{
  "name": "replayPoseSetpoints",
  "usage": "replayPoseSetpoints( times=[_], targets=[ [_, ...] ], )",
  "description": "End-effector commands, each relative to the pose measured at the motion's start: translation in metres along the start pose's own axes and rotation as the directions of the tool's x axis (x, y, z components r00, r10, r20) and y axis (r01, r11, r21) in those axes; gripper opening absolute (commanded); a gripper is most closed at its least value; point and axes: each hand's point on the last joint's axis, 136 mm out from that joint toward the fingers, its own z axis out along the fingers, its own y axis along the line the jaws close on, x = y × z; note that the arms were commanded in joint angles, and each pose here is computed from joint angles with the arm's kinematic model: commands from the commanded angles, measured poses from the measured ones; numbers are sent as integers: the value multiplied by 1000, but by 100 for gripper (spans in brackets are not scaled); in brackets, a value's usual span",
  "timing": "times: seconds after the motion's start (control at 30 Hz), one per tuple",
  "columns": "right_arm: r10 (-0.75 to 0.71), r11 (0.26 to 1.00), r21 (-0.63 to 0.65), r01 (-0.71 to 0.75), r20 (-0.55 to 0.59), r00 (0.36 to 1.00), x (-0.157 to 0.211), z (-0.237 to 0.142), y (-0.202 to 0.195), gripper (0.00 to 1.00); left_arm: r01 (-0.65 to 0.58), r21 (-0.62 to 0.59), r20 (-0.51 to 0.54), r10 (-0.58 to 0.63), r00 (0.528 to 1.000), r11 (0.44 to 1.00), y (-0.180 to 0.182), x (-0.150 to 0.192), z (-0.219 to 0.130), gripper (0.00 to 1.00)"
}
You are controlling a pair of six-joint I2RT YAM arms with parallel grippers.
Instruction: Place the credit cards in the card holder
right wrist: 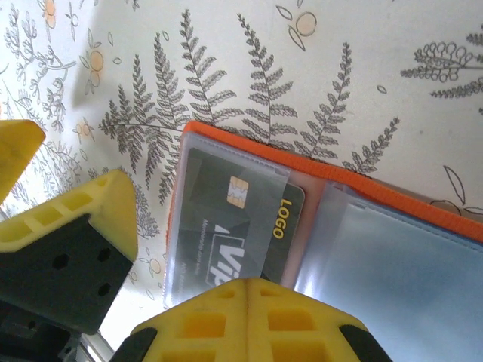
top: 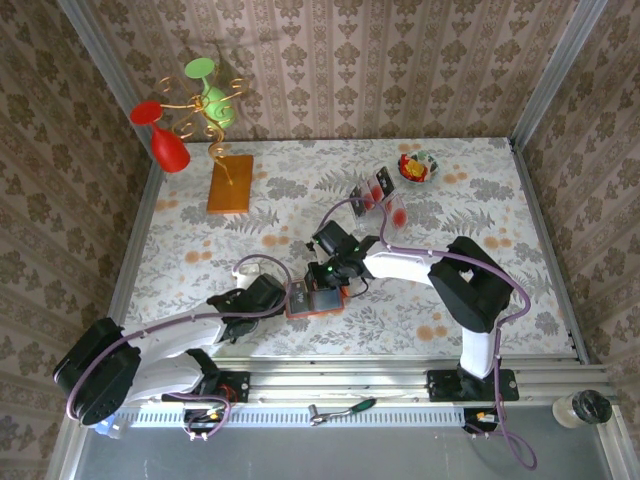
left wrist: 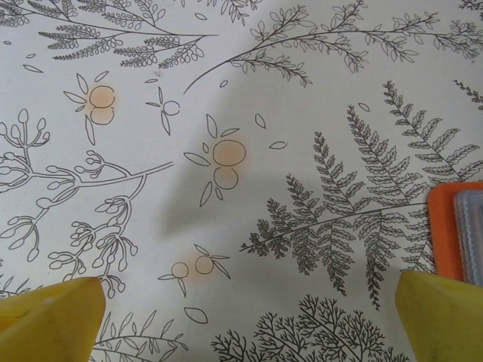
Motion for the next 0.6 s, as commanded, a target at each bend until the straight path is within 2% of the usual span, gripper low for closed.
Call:
replayPoseSetpoints(
  times=[0.0, 0.57],
  targets=[
    [7, 1000, 24, -6, -29, 1000, 15, 1, -6, 6, -18, -13, -25, 18, 1000, 1000, 4, 7, 2, 100],
    [9, 999, 31, -7, -73, 997, 37, 13, -7, 5, -41, 10, -38, 41, 998, 999, -3, 9, 7, 100]
  ],
)
